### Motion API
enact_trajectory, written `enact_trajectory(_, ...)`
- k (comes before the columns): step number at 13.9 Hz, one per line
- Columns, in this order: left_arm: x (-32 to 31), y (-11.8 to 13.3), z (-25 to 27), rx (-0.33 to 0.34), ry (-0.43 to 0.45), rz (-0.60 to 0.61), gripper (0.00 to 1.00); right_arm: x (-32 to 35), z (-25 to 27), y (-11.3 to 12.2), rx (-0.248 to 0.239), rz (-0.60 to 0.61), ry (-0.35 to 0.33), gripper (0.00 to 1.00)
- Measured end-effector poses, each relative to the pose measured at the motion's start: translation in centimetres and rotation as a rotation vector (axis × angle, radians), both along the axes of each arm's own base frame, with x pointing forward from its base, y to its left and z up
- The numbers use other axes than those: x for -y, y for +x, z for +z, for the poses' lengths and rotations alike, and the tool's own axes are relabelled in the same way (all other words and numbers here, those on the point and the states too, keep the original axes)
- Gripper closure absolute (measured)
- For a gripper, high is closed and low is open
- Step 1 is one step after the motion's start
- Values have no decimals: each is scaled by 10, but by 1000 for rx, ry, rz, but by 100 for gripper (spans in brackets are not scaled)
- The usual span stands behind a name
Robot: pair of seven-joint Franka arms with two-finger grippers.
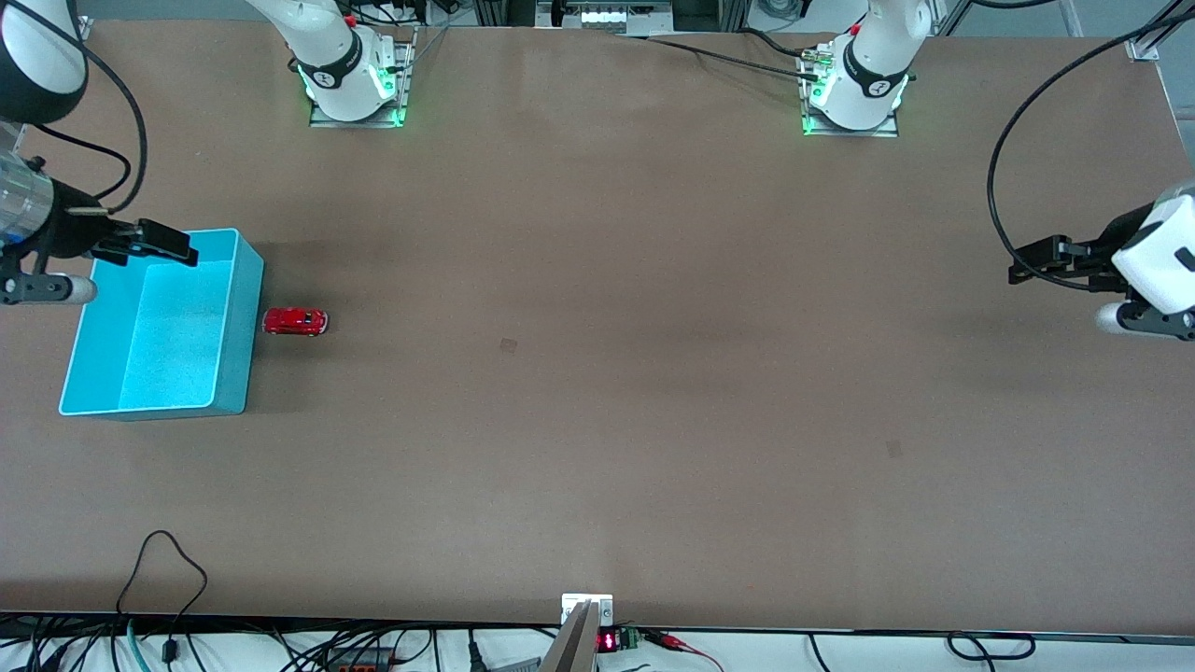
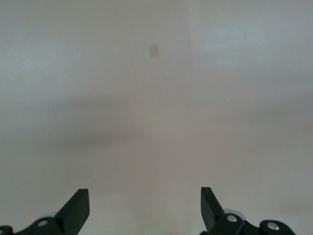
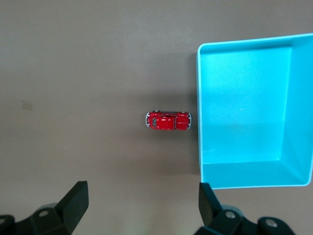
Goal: Wind red beetle toy and store in blue box
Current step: 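Lower the right gripper to the red car beside the cyan box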
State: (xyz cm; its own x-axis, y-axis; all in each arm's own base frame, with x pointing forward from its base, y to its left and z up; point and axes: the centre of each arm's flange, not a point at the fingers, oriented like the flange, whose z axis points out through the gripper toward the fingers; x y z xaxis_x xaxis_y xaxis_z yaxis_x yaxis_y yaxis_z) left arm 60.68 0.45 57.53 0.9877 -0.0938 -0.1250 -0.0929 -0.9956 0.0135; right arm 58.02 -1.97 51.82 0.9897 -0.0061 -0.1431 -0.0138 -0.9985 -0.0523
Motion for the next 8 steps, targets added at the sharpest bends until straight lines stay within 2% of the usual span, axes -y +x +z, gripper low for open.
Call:
enact_trajectory(3, 13, -18, 7, 86, 11, -1, 0, -20, -17, 12, -1, 99, 13, 0)
enact_trajectory(6, 8, -50, -1, 81, 2, 9, 0, -25, -36, 24, -11, 313, 45, 0)
enact_trajectory(8, 4, -60, -5, 70, 0, 16, 0, -23, -51, 35, -19, 427, 64, 0)
